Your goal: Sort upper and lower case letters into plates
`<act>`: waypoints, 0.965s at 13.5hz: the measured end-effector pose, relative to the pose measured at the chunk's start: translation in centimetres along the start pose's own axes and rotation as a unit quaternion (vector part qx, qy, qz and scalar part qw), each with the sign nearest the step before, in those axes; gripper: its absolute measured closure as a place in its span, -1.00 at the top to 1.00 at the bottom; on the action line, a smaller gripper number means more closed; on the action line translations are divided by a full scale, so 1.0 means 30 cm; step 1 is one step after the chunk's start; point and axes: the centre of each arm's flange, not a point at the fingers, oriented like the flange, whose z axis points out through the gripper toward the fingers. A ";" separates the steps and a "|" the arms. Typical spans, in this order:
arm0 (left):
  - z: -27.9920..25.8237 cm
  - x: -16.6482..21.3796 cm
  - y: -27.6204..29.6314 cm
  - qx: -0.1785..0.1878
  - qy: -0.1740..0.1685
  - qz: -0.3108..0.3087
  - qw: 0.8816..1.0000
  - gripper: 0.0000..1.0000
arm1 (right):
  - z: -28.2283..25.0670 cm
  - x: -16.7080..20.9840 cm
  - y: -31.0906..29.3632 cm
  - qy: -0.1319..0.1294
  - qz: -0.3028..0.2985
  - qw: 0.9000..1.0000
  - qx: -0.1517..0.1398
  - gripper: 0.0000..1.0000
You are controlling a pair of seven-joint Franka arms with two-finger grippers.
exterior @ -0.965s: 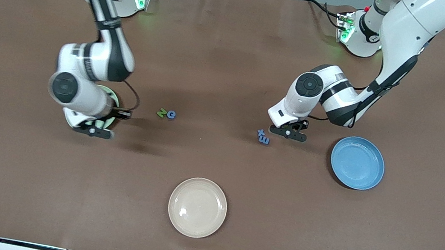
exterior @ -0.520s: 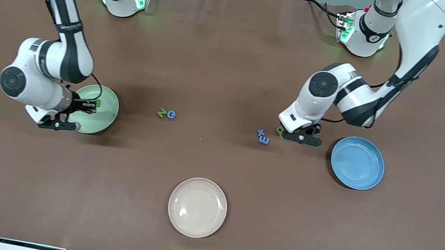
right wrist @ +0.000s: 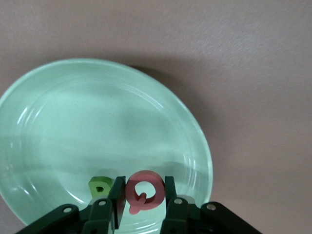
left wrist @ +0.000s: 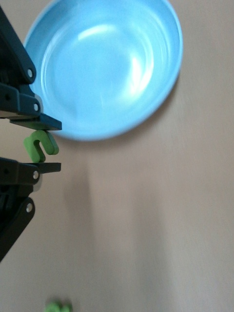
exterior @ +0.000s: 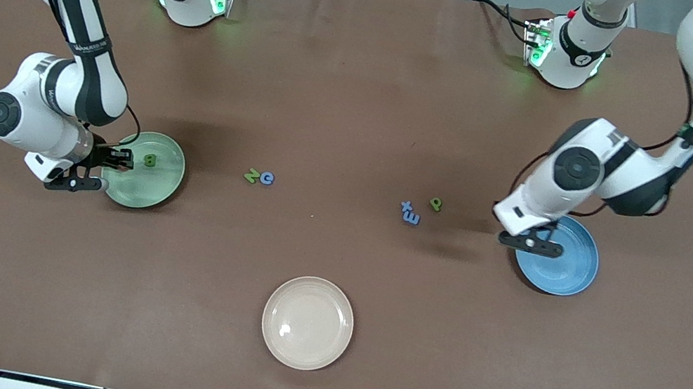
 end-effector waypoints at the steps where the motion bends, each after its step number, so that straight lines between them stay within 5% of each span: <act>1: 0.015 -0.002 -0.076 0.000 -0.005 0.010 1.000 -0.39 | 0.012 -0.002 -0.002 -0.003 0.000 1.000 0.000 -0.28; 4: 0.046 -0.003 -0.268 0.000 -0.012 0.035 0.999 -0.39 | 0.023 -0.003 -0.003 -0.005 -0.001 1.000 0.001 -0.17; 10: 0.138 0.014 -0.375 0.009 0.000 0.063 0.998 -0.39 | 0.004 0.003 -0.024 -0.009 0.002 1.000 0.005 0.99; 13: 0.180 0.038 -0.376 -0.001 0.006 0.073 0.997 -0.39 | -0.051 0.027 -0.173 -0.010 0.040 0.999 0.007 1.00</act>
